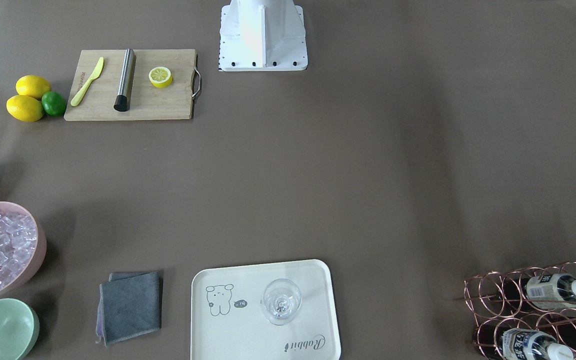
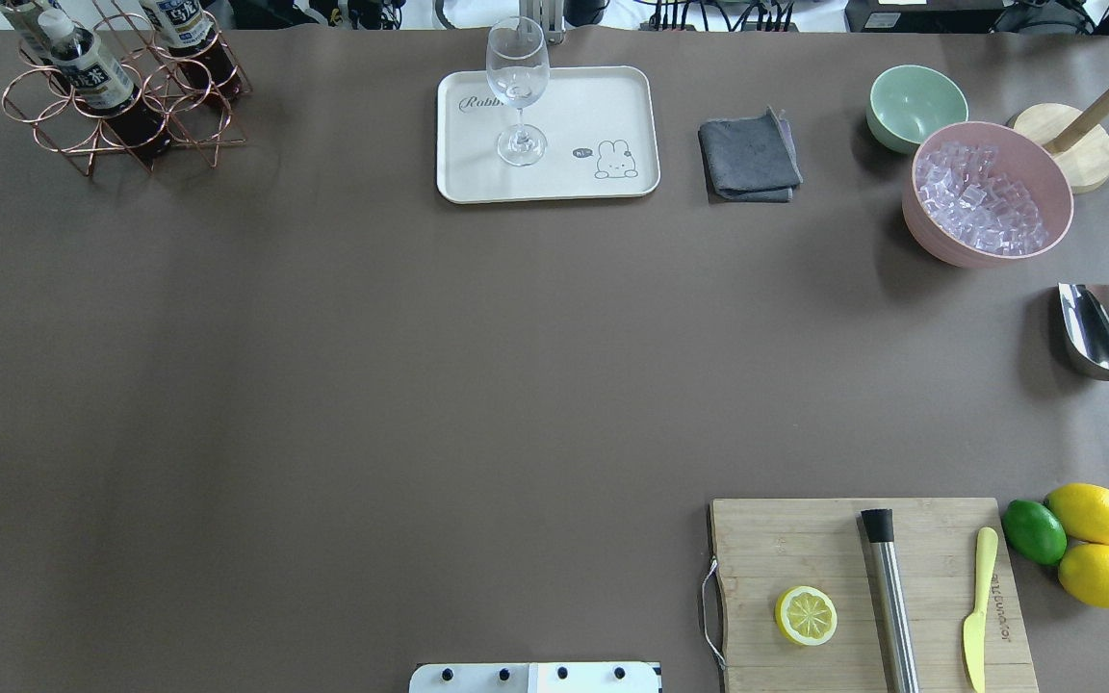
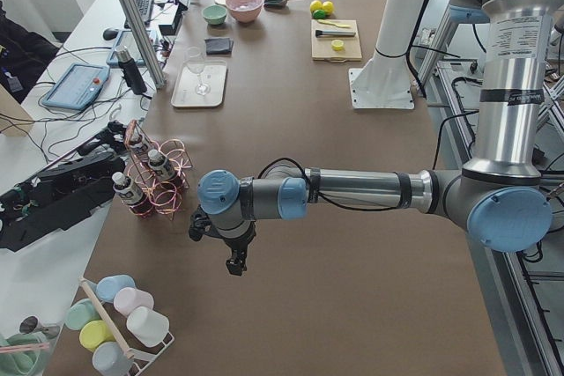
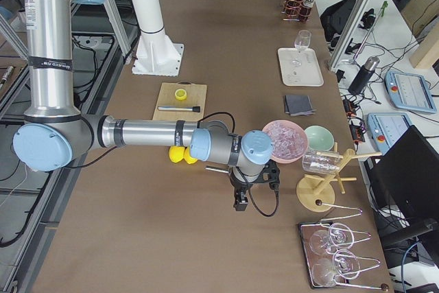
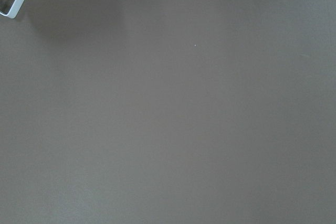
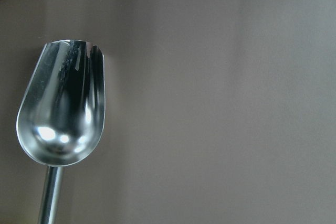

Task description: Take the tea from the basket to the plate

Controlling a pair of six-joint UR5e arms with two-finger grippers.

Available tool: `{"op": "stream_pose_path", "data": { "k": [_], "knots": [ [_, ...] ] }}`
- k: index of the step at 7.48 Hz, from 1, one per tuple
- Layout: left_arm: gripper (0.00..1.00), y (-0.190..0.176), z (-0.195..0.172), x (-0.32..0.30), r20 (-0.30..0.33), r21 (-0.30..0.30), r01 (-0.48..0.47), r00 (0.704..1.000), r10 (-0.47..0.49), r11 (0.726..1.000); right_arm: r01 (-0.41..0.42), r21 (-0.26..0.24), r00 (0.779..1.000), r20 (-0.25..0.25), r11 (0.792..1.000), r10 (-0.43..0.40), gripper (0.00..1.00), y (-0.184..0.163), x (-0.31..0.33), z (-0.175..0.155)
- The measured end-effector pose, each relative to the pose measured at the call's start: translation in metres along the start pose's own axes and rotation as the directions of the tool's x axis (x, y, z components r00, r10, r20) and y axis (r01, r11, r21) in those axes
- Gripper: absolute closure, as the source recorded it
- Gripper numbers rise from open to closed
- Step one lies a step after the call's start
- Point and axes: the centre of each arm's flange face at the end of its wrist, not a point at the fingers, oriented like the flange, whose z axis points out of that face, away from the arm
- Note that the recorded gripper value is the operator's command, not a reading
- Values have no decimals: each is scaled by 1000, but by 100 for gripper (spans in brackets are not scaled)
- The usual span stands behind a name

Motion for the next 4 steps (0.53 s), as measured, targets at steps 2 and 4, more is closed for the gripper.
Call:
{"op": "stream_pose_path", "data": {
  "k": [2,4],
  "knots": [
    [1,0,0,0,-1,0,1,1000,-1,1000,0,0,1000,0,1000,0,0,0,0,0],
    [1,1,1,-1,-1,0,1,1000,-1,1000,0,1,1000,0,1000,0,0,0,0,0]
  ]
}}
